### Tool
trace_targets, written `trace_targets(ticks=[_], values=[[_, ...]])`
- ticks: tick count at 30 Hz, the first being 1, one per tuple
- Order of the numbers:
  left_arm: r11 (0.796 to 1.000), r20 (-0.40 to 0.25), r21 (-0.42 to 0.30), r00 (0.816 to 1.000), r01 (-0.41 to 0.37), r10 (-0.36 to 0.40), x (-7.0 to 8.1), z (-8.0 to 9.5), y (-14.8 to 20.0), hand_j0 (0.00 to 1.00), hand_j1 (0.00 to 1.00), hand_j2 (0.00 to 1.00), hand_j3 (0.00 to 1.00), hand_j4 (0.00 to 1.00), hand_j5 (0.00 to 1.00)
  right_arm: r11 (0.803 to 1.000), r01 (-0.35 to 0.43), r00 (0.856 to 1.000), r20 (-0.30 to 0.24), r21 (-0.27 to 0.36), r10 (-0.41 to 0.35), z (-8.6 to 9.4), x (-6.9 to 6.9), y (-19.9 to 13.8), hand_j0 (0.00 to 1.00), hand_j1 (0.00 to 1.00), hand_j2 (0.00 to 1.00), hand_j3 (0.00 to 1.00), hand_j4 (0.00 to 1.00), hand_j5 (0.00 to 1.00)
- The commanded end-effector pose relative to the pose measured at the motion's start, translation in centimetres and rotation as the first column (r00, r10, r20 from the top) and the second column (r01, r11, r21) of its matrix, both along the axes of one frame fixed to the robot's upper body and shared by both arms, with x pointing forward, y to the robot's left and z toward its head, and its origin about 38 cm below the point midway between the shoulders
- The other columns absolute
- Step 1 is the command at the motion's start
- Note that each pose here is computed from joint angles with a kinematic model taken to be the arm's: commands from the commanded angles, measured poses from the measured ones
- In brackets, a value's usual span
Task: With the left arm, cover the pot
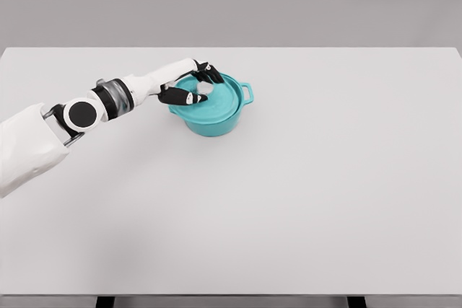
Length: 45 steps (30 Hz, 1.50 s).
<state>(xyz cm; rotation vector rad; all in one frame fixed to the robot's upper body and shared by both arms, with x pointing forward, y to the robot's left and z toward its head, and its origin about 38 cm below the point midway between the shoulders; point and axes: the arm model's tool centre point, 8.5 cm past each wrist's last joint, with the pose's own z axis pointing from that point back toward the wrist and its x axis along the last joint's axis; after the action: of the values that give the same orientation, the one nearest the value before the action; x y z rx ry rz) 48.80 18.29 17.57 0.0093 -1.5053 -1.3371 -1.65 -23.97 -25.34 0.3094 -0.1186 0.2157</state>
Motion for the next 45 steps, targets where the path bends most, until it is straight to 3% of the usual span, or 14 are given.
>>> trace_targets(ticks=[1, 6, 11, 20, 25, 27, 29, 32, 33, 35, 38, 45], values=[[1.000, 0.000, -0.002, 1.000, -0.001, 0.001, 0.0, 0.0, 0.0, 0.64, 0.64, 0.64, 0.64, 0.64, 0.64, 1.000, -0.001, 1.000, 0.000, 0.000, 0.001, 0.0, 0.0, 0.0, 1.00, 1.00, 1.00, 1.00, 1.00, 1.00], [1.000, 0.001, -0.002, 1.000, -0.001, 0.001, 0.0, 0.1, 0.0, 0.64, 0.64, 0.64, 0.64, 0.64, 0.64, 1.000, -0.001, 1.000, 0.000, 0.000, 0.001, 0.0, 0.0, 0.0, 1.00, 1.00, 1.00, 1.00, 1.00, 1.00], [1.000, 0.008, 0.000, 1.000, 0.002, -0.002, 0.0, 0.3, 0.0, 0.81, 0.81, 0.81, 0.81, 0.81, 0.81, 1.000, -0.001, 1.000, 0.000, 0.000, 0.001, 0.0, 0.0, 0.0, 1.00, 1.00, 1.00, 1.00, 1.00, 1.00], [1.000, 0.021, -0.006, 1.000, 0.006, -0.006, -0.1, 1.2, 0.4, 0.84, 0.84, 0.84, 0.84, 0.84, 0.84, 1.000, -0.001, 1.000, 0.000, 0.000, 0.001, 0.0, 0.0, 0.0, 1.00, 1.00, 1.00, 1.00, 1.00, 1.00], [1.000, 0.041, -0.014, 0.999, 0.018, -0.018, -0.5, 2.6, 0.9, 0.84, 0.84, 0.84, 0.84, 0.84, 0.84, 1.000, -0.001, 1.000, 0.000, 0.000, 0.001, 0.0, 0.0, 0.0, 1.00, 1.00, 1.00, 1.00, 1.00, 1.00], [0.999, 0.024, -0.012, 0.999, 0.033, -0.032, -0.9, 3.8, 2.2, 0.88, 0.88, 0.88, 0.88, 0.88, 0.88, 1.000, -0.001, 1.000, 0.000, 0.000, 0.001, 0.0, 0.0, 0.0, 1.00, 1.00, 1.00, 1.00, 1.00, 1.00], [0.999, 0.009, -0.004, 0.999, 0.049, -0.049, -1.8, 5.3, 4.0, 1.00, 1.00, 1.00, 1.00, 1.00, 1.00, 1.000, -0.001, 1.000, 0.000, 0.000, 0.001, 0.0, 0.0, 0.0, 1.00, 1.00, 1.00, 1.00, 1.00, 1.00], [0.996, 0.060, -0.026, 0.995, 0.086, -0.084, -5.1, 9.2, 6.7, 1.00, 1.00, 1.00, 1.00, 1.00, 1.00, 1.000, -0.001, 1.000, 0.000, 0.000, 0.001, 0.0, 0.0, 0.0, 1.00, 1.00, 1.00, 1.00, 1.00, 1.00], [0.995, 0.070, -0.026, 0.993, 0.100, -0.098, -5.5, 9.4, 6.7, 1.00, 1.00, 1.00, 1.00, 1.00, 1.00, 1.000, -0.001, 1.000, 0.000, 0.000, 0.001, 0.0, 0.0, 0.0, 1.00, 1.00, 1.00, 1.00, 1.00, 1.00], [0.998, 0.096, -0.010, 0.993, 0.065, -0.064, -6.8, 10.1, 10.1, 1.00, 1.00, 1.00, 1.00, 1.00, 1.00, 1.000, -0.001, 1.000, 0.000, 0.000, 0.001, 0.0, 0.0, 0.0, 1.00, 1.00, 1.00, 1.00, 1.00, 1.00], [0.999, 0.089, -0.053, 0.996, 0.001, 0.004, -7.7, 9.4, 12.5, 1.00, 1.00, 1.00, 1.00, 1.00, 1.00, 1.000, 0.001, 1.000, 0.001, 0.000, -0.001, 0.0, 0.0, 0.0, 1.00, 1.00, 1.00, 1.00, 1.00, 1.00], [0.999, 0.047, -0.039, 0.999, -0.024, 0.026, -8.4, 7.9, 13.6, 1.00, 1.00, 1.00, 1.00, 1.00, 1.00, 1.000, 0.001, 1.000, 0.001, 0.000, -0.001, 0.0, 0.0, 0.0, 1.00, 1.00, 1.00, 1.00, 1.00, 1.00]])
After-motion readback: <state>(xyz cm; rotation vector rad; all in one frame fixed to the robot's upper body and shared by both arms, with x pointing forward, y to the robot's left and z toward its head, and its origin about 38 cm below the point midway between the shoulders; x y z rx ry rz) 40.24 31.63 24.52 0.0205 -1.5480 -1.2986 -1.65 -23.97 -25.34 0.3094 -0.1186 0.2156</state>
